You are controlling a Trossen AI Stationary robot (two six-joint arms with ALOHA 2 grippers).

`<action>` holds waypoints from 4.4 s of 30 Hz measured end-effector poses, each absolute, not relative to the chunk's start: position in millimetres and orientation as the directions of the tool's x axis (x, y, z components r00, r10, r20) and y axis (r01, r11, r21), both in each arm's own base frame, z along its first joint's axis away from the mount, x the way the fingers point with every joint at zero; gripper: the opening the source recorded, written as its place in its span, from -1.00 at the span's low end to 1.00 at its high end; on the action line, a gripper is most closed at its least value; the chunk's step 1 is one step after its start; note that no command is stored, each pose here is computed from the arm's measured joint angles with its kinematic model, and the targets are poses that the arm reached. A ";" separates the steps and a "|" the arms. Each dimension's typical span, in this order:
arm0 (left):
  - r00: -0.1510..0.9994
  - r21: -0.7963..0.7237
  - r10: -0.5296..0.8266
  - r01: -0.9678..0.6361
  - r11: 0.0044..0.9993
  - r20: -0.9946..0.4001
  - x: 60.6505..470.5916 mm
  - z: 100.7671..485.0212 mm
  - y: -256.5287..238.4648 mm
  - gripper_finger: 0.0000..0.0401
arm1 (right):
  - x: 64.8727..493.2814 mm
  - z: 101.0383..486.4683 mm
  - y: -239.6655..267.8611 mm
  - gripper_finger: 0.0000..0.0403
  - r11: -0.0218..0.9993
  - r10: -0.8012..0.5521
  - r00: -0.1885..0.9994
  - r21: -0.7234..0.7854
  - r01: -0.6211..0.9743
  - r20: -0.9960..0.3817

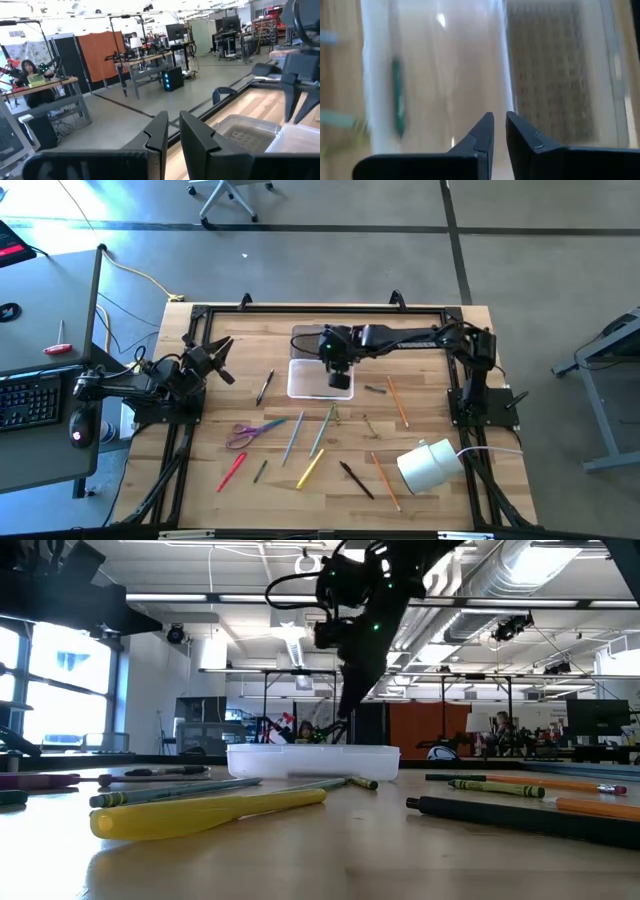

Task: Pick & place school supplies into a supply box
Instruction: Put the top dark green crayon into the black supply box, then put the top orange pencil into the black supply box

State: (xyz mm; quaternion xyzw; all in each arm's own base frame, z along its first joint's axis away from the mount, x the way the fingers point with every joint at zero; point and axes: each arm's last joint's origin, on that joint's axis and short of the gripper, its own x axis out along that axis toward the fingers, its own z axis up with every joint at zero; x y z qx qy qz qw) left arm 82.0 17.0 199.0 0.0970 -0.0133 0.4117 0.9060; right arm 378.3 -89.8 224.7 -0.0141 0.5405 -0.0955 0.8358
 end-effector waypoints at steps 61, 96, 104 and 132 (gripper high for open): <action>0.669 0.145 0.738 -0.741 0.656 0.087 82.6 196.5 16.8 -0.57 | 316.4 126.6 -73.3 -0.92 0.954 -0.059 0.036 -0.046 0.295 -0.998; 0.666 0.124 0.738 -0.746 0.654 0.110 82.0 199.6 16.8 -0.57 | 362.6 174.2 -71.3 -0.95 0.982 -0.067 0.633 0.061 0.179 -0.771; 0.666 0.129 0.738 -0.745 0.654 0.106 82.1 199.2 16.8 -0.57 | 353.8 168.6 -75.8 -0.94 0.977 -0.074 0.550 0.051 0.209 -0.832; 0.666 0.129 0.738 -0.745 0.654 0.106 82.2 199.1 16.8 -0.57 | 357.8 196.9 -86.3 -0.30 0.960 -0.226 0.557 -0.086 0.266 -0.799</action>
